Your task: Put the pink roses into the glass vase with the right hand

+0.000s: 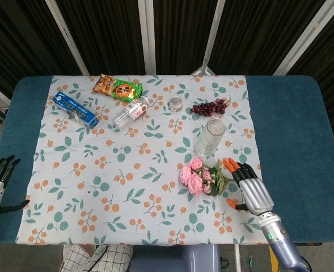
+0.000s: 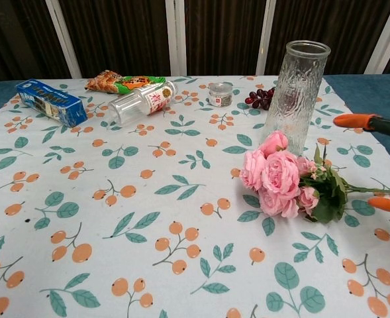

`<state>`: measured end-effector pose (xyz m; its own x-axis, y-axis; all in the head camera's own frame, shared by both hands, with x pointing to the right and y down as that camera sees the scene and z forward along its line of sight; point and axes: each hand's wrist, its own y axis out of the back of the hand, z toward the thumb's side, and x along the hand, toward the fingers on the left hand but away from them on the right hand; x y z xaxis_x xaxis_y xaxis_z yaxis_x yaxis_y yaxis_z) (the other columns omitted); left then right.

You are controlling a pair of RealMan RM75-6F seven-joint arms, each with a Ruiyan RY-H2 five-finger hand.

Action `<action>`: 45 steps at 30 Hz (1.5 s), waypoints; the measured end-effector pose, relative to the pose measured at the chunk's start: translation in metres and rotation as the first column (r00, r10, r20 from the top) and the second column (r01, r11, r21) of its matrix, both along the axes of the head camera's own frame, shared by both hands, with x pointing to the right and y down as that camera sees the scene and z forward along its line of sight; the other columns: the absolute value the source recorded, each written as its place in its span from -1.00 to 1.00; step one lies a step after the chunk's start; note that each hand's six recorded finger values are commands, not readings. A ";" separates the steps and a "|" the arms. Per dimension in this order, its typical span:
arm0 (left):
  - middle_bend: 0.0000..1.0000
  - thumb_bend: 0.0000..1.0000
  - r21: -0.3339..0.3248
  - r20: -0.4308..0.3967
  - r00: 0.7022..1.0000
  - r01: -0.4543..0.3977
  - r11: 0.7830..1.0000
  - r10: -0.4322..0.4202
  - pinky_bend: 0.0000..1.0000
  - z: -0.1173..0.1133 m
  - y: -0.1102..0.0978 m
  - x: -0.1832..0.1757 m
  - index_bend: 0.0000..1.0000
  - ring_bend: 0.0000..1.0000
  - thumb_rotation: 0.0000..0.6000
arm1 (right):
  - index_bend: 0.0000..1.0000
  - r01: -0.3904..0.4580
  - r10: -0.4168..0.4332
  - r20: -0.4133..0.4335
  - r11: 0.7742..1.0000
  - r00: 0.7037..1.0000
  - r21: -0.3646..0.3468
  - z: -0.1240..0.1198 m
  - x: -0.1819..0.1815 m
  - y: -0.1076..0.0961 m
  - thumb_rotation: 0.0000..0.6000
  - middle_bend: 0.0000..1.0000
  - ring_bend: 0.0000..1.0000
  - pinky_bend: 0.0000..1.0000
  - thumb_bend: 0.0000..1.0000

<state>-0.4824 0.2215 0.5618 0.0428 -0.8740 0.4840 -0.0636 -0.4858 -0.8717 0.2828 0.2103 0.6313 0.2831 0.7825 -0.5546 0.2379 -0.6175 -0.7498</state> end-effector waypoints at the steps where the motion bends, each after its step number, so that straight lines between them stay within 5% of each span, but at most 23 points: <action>1: -1.00 -1.00 -0.002 0.000 1.000 0.001 1.000 -0.001 -1.00 0.000 0.000 0.000 -1.00 -1.00 1.00 | -1.00 -0.002 0.002 0.001 1.000 1.000 -0.009 0.004 -0.004 -0.001 1.00 -1.00 -1.00 -1.00 -0.42; 10: -1.00 -1.00 -0.019 -0.012 1.000 0.007 1.000 -0.007 -1.00 0.001 0.000 -0.001 -1.00 -1.00 1.00 | -1.00 -0.012 0.010 -0.022 0.997 1.000 -0.071 0.041 -0.034 -0.006 1.00 -1.00 -1.00 -1.00 -0.42; 13: -1.00 -1.00 -0.024 -0.016 1.000 0.011 1.000 -0.011 -1.00 0.001 0.000 -0.001 -1.00 -1.00 1.00 | -0.96 -0.024 0.021 -0.039 0.996 0.999 -0.080 0.053 -0.038 -0.009 1.00 -0.87 -0.85 -1.00 -0.42; 24: -1.00 -1.00 -0.035 -0.020 1.000 0.018 0.999 -0.019 -1.00 0.002 0.000 -0.002 -1.00 -1.00 1.00 | 0.00 -0.043 0.042 -0.031 0.998 0.999 -0.042 0.067 -0.054 -0.026 1.00 0.06 0.06 -0.50 -0.42; 37: -1.00 -1.00 -0.040 -0.024 0.999 0.022 0.999 -0.023 -1.00 0.003 0.000 -0.001 -1.00 -1.00 1.00 | 0.08 -0.087 0.087 0.051 0.996 0.995 0.007 0.036 -0.049 -0.037 1.00 0.11 0.12 -0.45 -0.42; 45: -1.00 -1.00 -0.040 -0.024 1.000 0.020 0.999 -0.021 -1.00 0.003 0.000 0.000 -1.00 -1.00 1.00 | 0.08 -0.246 0.226 0.190 0.966 0.955 0.085 -0.013 -0.022 -0.072 1.00 0.11 0.12 -0.45 -0.42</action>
<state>-0.4823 0.2217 0.5647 0.0377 -0.8548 0.5176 -0.0946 -0.5187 -0.8497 0.2605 0.1387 0.6178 0.1689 0.8906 -0.4222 0.5018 -0.4464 -0.7409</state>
